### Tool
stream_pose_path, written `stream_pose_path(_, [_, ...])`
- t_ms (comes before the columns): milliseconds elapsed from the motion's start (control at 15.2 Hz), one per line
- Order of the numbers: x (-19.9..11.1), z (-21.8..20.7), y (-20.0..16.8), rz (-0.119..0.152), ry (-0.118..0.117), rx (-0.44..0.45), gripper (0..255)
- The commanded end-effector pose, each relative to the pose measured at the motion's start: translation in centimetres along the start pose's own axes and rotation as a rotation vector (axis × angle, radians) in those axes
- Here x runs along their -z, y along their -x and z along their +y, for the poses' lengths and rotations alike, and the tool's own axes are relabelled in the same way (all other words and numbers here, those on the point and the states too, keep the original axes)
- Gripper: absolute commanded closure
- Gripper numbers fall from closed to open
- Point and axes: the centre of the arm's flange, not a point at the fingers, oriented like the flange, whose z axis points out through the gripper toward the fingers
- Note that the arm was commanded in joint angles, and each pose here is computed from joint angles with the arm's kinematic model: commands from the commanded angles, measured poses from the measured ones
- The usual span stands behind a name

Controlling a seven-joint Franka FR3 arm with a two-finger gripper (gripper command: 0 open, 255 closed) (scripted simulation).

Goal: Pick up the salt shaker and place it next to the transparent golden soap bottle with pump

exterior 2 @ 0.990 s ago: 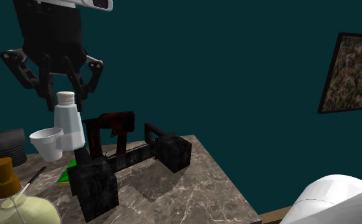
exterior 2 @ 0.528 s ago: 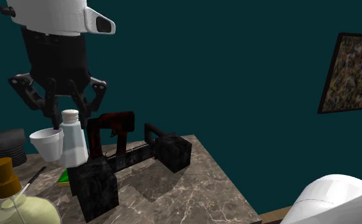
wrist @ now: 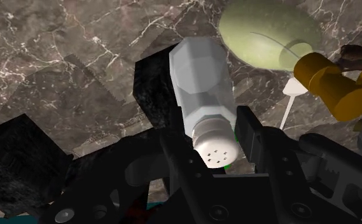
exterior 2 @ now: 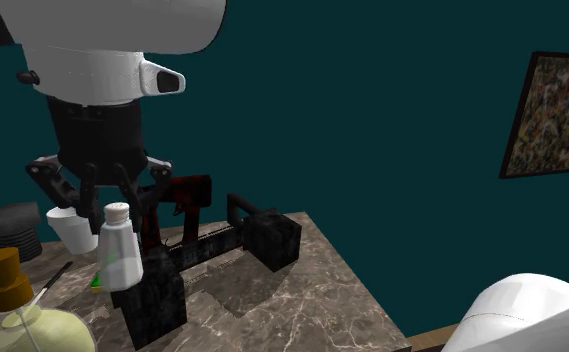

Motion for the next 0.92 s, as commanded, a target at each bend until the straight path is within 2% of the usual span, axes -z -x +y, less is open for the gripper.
stream_pose_path(0, [-1.0, 0.2, 0.3, 0.000, 0.000, 0.000, 255])
stream_pose_path(858, [-7.6, 1.0, 1.9, 0.000, 0.000, 0.000, 255])
